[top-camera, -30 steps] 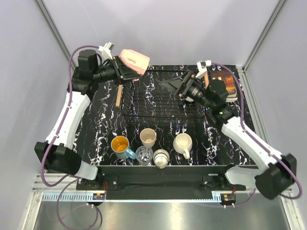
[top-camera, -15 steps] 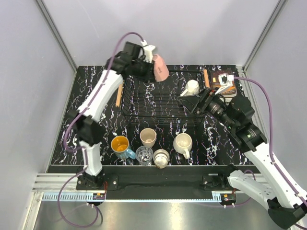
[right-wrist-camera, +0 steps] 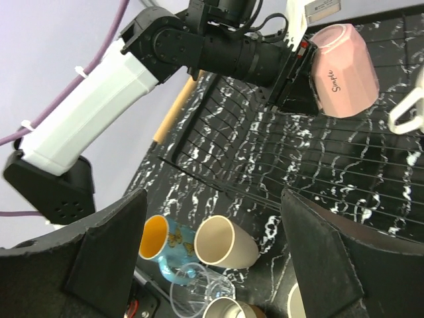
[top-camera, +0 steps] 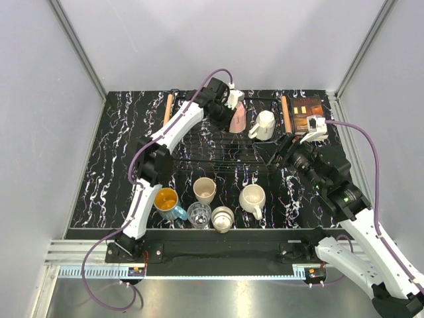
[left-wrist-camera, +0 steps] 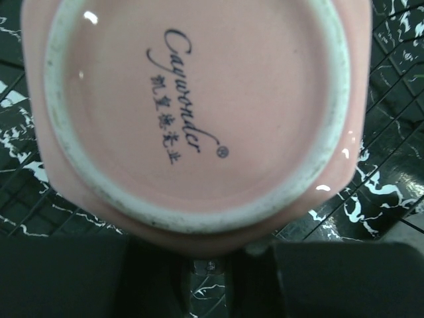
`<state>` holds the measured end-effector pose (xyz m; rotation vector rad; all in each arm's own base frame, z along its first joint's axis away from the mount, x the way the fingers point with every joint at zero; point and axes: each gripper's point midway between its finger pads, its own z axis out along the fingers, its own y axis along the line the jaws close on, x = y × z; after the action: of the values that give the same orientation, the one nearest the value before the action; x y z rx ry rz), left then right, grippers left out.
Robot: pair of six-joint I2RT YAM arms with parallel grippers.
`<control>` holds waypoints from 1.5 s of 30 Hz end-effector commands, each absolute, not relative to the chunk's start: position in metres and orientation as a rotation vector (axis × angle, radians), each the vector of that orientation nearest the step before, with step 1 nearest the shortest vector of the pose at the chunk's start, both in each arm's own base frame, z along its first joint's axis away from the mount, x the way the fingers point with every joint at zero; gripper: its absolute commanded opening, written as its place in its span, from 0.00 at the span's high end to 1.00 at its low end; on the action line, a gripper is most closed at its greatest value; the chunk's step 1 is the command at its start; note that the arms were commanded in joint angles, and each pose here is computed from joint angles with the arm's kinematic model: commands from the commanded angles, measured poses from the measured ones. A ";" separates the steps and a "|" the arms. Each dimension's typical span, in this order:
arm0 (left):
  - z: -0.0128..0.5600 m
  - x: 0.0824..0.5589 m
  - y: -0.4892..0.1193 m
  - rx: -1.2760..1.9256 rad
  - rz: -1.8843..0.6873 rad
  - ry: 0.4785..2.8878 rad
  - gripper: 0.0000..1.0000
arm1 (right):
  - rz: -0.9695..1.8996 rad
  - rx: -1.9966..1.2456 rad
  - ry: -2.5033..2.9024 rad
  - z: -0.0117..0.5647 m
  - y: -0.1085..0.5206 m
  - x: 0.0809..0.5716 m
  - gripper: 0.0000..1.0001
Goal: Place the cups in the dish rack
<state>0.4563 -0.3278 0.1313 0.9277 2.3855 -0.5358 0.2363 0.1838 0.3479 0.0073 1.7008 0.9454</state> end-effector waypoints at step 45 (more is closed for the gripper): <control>0.085 0.494 -0.366 1.066 -0.367 2.150 0.18 | 0.862 0.049 1.765 0.314 0.170 0.235 0.09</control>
<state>0.4831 -0.3630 0.0481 1.1090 2.2311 -0.3905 0.2337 0.1739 0.3096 0.0405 1.7866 0.8797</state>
